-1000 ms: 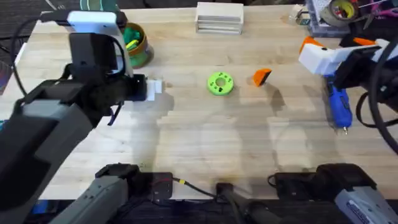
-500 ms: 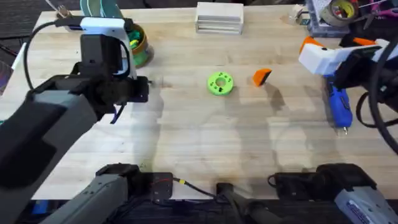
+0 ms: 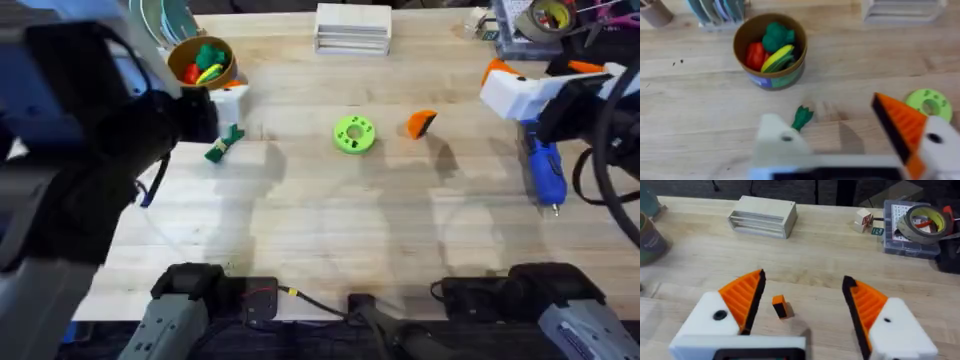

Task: Pick up the gripper from the table and insert it into the empty holder that is missing its gripper. Then pick up a screw, insert it into the mounting hole, and use the screwdriver to tighten it. Finally, clean up the table by picking up the vegetable and placing it into the bucket.

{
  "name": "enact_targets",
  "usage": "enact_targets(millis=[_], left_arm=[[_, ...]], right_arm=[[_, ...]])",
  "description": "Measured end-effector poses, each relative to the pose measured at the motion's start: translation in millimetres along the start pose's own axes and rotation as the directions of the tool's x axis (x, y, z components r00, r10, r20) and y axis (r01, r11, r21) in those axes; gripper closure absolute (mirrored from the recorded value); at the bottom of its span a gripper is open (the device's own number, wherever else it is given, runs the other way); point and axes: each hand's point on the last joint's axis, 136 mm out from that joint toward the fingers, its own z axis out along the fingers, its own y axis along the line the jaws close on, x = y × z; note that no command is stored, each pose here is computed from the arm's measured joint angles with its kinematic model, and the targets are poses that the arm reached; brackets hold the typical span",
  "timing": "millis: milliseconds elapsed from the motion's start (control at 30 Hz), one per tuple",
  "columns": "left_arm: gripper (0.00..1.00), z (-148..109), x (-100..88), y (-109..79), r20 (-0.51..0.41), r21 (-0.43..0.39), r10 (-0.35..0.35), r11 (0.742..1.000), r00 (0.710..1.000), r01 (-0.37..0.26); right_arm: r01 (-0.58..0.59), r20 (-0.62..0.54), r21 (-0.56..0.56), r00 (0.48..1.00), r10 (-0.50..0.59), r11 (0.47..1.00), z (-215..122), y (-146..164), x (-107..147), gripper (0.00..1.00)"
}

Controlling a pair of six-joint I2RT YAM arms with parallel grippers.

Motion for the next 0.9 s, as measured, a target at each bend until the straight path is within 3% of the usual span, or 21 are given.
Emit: enact_targets(millis=[33, 67, 100, 233, 267, 400, 433, 867, 900], left_arm=[[0.062, -4.6, -3.4, -2.2, 0.020, 0.011, -0.008, 1.000, 1.000, 0.008], [0.031, -10.8, -7.5, -4.0, 0.046, 0.020, -0.018, 1.000, 0.999, 0.018], [0.111, -15.8, -10.8, -5.6, 0.067, 0.028, -0.030, 0.999, 0.997, 0.028], [0.753, -36.4, -22.7, -9.5, 0.150, 0.045, -0.037, 0.998, 0.988, 0.031], [0.780, -40.4, -24.7, -9.8, 0.166, 0.045, -0.032, 0.999, 0.986, 0.024], [0.131, -50.4, -29.5, -11.2, 0.204, 0.051, -0.038, 0.998, 0.978, 0.028], [0.045, -51.2, -29.8, -11.3, 0.206, 0.053, -0.045, 0.998, 0.977, 0.034], [0.008, -50.0, -19.9, -19.5, 0.165, 0.099, -0.049, 0.994, 0.985, 0.033], [0.008, -50.2, -19.9, -22.3, 0.164, 0.115, -0.049, 0.993, 0.985, 0.030]], right_arm=[[0.000, 0.000, 0.000, 1.000, 0.000, 1.000, 0.0, 0.0, 0.0, 0.010], [0.000, 0.000, 0.000, 1.000, 0.000, 1.000, 0.0, 0.0, 0.0, 0.010], [0.000, 0.000, 0.000, 1.000, 0.000, 1.000, 0.0, 0.0, 0.0, 0.010], [-0.002, -0.013, 0.000, 1.000, 0.002, 1.000, 0.0, 0.0, 3.1, 0.011], [-0.003, -0.021, 0.000, 1.000, 0.003, 1.000, -0.1, 0.0, 5.2, 0.011], [-0.010, -0.069, 0.000, 0.998, 0.010, 1.000, -0.7, 0.0, 17.1, 0.010], [-0.012, -0.082, 0.001, 0.997, 0.012, 1.000, -0.8, 0.0, 20.1, 0.010], [-0.049, -0.317, 0.003, 0.947, 0.047, 0.999, -12.8, 2.6, 78.2, 0.010], [-0.063, -0.410, 0.009, 0.910, 0.061, 0.998, -21.8, 3.7, 101.1, 0.010]])
